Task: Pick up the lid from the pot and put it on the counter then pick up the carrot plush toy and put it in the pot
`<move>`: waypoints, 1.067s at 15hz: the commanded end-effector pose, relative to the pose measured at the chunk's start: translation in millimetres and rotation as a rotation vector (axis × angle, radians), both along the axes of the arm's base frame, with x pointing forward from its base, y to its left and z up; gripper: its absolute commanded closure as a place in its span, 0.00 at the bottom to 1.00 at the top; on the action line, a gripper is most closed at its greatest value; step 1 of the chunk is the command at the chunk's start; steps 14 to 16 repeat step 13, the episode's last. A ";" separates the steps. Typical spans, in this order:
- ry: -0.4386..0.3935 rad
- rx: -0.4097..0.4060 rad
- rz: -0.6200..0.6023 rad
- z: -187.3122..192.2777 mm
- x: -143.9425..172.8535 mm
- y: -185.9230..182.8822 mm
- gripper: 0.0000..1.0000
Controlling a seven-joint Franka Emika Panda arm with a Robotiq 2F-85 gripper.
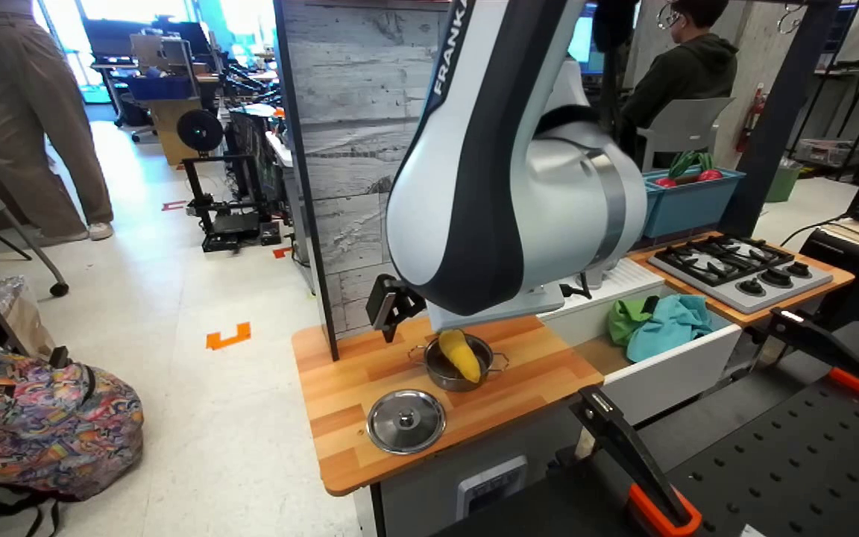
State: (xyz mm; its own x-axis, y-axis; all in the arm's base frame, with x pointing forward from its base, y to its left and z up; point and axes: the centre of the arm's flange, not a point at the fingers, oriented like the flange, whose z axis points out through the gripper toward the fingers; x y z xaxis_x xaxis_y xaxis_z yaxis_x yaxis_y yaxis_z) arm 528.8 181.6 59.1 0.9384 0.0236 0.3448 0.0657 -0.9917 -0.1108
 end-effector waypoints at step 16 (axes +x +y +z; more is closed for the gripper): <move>-0.002 0.011 0.003 8.7 -6.0 2.4 0.00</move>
